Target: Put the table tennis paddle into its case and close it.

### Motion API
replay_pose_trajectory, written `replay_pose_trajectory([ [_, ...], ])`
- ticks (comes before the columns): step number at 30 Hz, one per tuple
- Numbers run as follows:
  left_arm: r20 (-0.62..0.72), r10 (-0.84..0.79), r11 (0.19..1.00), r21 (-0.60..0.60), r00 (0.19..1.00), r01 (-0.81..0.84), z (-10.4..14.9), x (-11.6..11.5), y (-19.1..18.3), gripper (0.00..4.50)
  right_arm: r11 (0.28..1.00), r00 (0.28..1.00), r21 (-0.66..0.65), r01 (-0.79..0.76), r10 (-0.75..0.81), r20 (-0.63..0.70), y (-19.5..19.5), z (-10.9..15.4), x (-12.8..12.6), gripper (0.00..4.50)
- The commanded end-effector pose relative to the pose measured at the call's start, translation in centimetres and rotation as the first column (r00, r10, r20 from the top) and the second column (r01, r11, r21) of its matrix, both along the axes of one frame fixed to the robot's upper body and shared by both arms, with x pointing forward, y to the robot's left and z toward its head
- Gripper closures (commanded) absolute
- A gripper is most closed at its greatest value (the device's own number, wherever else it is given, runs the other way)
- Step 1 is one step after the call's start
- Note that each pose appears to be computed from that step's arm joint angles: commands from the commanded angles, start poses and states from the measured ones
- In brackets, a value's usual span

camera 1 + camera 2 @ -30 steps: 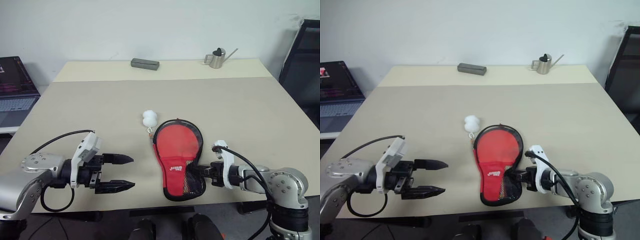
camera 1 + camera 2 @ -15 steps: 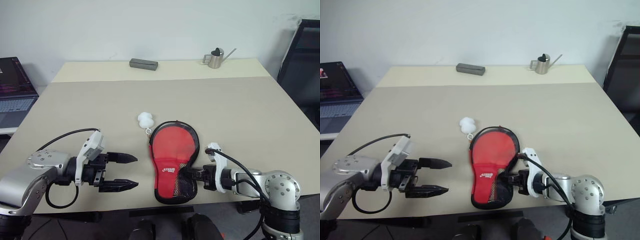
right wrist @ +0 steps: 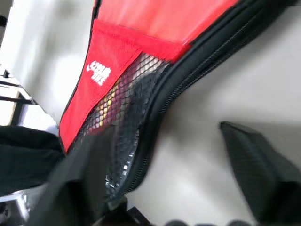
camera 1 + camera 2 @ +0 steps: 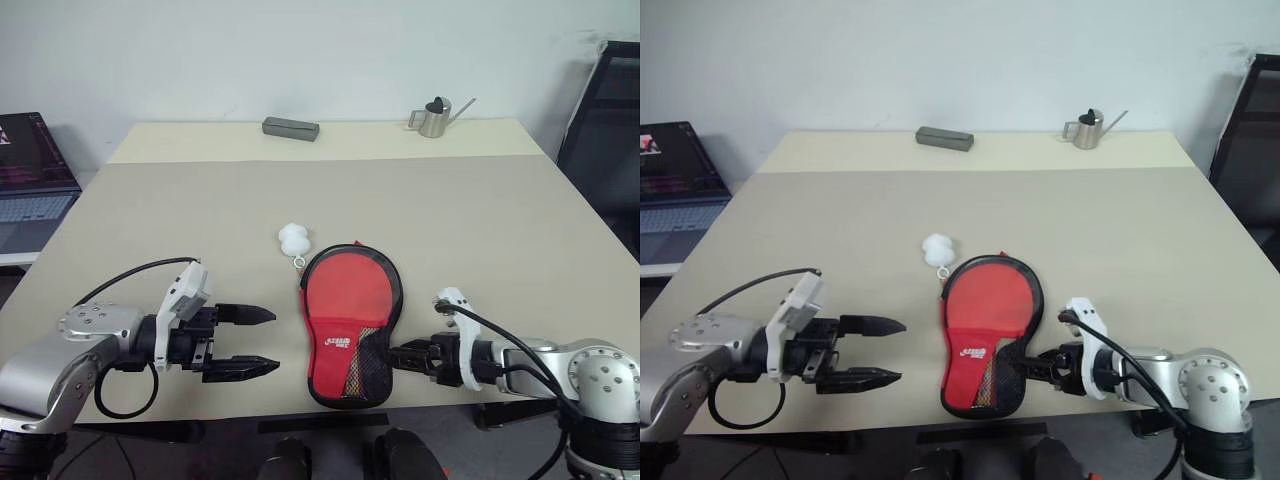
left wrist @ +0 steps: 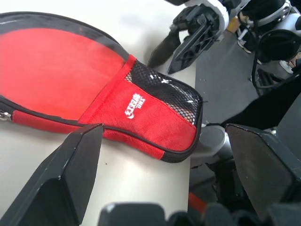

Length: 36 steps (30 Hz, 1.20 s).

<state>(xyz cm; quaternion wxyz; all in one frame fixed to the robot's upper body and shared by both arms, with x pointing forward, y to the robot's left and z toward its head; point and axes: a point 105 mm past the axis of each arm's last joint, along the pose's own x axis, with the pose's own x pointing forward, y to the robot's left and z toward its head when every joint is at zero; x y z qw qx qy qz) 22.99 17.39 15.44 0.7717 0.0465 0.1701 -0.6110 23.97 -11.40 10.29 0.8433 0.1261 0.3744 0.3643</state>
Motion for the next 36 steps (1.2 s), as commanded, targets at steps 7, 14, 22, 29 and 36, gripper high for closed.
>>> replay_pose_trajectory([
  [7,0.118,0.151,0.988,-0.064,0.982,-0.144,1.6,3.0,0.5,0.0,0.988,0.893,-0.007,-0.156,0.144,0.426,1.0,7.6,2.5,0.02],
  [14,0.274,0.345,0.938,-0.087,0.898,-0.334,3.6,7.1,2.9,0.0,0.946,0.71,-0.152,-0.287,0.316,0.629,3.6,9.3,5.0,0.02],
  [22,0.377,0.501,0.86,-0.119,0.779,-0.496,4.3,9.7,4.8,0.0,0.902,0.593,-0.228,-0.367,0.416,0.69,5.7,9.3,6.6,0.02],
  [29,0.372,0.527,0.845,-0.13,0.764,-0.519,4.5,9.6,5.6,0.0,0.847,0.558,-0.183,-0.499,0.475,0.68,9.4,6.0,5.7,0.02],
  [36,0.377,0.535,0.839,-0.126,0.756,-0.53,4.6,10.2,5.9,0.0,0.847,0.63,-0.24,-0.474,0.517,0.58,10.0,2.1,8.0,0.02],
])
